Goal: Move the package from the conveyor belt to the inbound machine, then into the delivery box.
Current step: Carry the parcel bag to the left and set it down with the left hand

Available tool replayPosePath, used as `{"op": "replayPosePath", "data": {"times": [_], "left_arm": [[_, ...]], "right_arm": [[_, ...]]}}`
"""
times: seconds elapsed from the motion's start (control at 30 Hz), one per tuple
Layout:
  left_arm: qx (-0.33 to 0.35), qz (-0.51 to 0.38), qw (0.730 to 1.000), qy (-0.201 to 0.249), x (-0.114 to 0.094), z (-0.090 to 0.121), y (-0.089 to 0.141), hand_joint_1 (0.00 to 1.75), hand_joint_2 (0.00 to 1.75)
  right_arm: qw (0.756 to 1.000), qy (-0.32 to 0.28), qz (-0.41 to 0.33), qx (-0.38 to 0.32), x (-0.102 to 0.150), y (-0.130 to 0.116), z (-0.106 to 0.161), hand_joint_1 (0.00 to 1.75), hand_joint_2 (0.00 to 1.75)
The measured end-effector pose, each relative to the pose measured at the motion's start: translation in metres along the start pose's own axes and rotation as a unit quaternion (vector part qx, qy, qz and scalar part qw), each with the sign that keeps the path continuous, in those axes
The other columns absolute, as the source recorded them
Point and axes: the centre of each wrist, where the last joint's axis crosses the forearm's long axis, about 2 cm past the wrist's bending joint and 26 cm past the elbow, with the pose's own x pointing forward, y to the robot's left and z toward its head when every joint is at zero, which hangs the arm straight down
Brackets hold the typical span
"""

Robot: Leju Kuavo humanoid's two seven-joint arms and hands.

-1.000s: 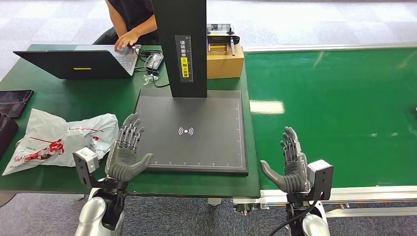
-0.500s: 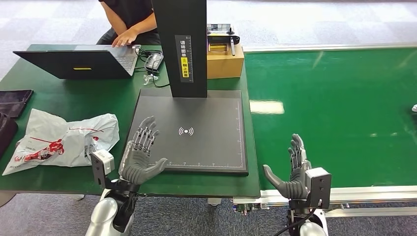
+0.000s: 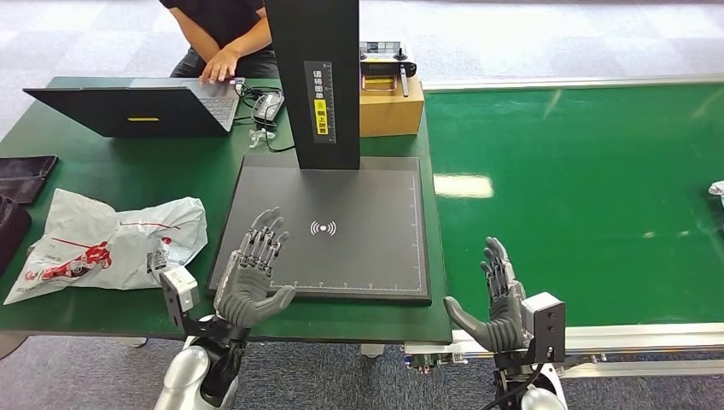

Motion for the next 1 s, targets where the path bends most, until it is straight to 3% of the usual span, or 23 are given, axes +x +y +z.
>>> {"op": "replayPosePath", "data": {"times": [0.53,1.0], "left_arm": [[0.023,0.018,0.999,0.019,-0.009,0.021,0.000,0.00,1.75],[0.041,-0.020,0.998,0.039,0.003,0.037,0.008,0.00,1.75]], "right_arm": [[0.999,0.018,-0.005,0.032,-0.003,0.001,-0.013,0.00,1.75],[0.999,0.014,-0.012,0.038,-0.012,-0.005,-0.017,0.00,1.75]]}}
